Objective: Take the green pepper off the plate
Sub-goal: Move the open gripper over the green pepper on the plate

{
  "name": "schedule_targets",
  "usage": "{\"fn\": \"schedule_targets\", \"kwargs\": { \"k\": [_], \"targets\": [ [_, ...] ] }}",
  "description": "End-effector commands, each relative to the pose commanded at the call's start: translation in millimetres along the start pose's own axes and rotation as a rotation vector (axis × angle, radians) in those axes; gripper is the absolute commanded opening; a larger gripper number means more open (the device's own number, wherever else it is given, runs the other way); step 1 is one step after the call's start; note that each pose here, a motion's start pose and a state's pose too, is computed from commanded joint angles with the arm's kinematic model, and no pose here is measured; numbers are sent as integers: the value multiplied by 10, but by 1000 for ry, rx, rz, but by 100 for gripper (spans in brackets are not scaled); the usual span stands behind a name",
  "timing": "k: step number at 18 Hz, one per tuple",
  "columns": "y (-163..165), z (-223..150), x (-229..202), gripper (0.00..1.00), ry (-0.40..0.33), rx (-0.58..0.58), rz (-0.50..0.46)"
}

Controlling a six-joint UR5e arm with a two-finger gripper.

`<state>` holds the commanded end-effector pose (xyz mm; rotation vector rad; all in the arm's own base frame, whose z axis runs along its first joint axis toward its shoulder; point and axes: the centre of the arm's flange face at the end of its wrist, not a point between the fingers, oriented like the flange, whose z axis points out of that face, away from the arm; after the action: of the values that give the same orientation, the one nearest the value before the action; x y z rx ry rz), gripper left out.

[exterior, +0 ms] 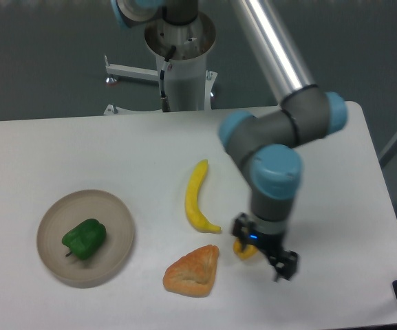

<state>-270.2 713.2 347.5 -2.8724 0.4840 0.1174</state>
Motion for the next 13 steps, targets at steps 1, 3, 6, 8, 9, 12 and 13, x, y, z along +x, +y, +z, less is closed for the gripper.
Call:
{"fn": "schedule_targets", "kwargs": {
  "k": [1,3,6,8,9,12,13],
  "targets": [
    [-63,-1,159,100,9,0,-41],
    [-195,15,457,100,27,-2,-117],
    [-356,28,798,100,71,17,-217],
    [-430,64,1015,100,110,25,-252],
    [-452,100,1123,100,125,22,-252],
    [-477,145,1385,100,136,27,-255],
    [-496,165,1427,100,128,43,-287]
  ]
}}
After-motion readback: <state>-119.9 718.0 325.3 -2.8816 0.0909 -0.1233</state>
